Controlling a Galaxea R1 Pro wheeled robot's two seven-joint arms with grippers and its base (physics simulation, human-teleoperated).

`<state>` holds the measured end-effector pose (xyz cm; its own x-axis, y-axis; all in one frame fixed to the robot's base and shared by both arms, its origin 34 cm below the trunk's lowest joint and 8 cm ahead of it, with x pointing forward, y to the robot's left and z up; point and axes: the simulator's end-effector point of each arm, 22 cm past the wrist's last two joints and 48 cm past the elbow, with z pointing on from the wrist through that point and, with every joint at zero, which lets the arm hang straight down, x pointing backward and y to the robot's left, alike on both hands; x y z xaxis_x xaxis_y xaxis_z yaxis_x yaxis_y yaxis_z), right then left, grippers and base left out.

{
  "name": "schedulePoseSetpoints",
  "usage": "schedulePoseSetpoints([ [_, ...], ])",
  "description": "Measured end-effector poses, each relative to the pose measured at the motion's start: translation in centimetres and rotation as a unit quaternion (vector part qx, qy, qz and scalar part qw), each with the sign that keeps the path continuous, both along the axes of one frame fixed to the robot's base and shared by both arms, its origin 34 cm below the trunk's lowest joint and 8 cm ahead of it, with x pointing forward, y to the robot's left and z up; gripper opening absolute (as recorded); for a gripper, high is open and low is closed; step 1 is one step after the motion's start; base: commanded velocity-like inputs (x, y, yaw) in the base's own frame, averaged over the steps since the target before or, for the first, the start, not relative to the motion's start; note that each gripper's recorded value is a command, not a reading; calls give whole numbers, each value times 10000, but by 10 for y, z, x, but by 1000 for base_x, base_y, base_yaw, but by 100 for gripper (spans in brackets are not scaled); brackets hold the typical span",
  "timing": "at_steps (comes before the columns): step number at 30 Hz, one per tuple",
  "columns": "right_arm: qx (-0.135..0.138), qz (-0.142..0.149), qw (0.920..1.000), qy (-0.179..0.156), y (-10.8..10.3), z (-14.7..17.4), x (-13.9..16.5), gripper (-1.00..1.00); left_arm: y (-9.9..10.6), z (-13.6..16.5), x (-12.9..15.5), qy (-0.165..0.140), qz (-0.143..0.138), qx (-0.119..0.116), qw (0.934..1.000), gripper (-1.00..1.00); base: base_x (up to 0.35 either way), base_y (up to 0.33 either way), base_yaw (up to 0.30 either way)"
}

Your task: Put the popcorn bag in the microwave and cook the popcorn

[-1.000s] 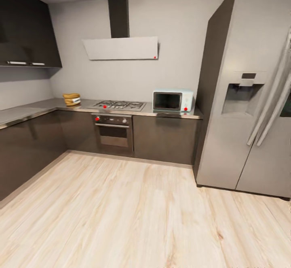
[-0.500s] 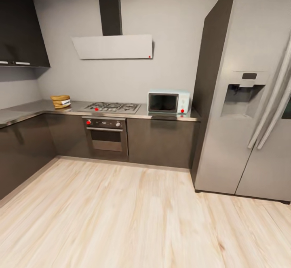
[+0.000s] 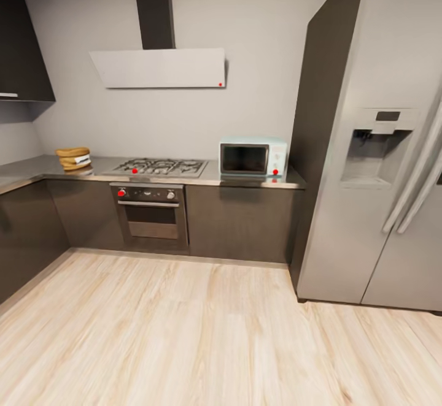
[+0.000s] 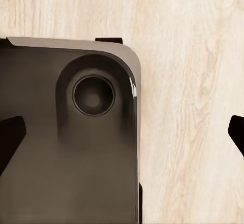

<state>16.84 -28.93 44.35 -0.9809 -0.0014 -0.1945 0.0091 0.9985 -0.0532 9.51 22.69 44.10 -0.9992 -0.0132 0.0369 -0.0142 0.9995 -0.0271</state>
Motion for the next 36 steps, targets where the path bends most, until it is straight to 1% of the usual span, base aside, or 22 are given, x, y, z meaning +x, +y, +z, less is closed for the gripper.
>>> schedulePoseSetpoints([
  [6,0,5,10000,3,0,0,0,100,-1,0,0,0,1,-7,10000,100,307,152,-4],
  [15,0,6,10000,2,0,0,0,100,-1,0,0,1,1,-8,10000,100,306,153,-153],
  [23,0,6,10000,0,0,0,0,100,-1,0,0,0,1,-8,10000,100,305,121,-28],
  [36,5,3,10000,1,0,0,0,100,-1,0,0,0,0,-9,10000,100,303,13,0],
])
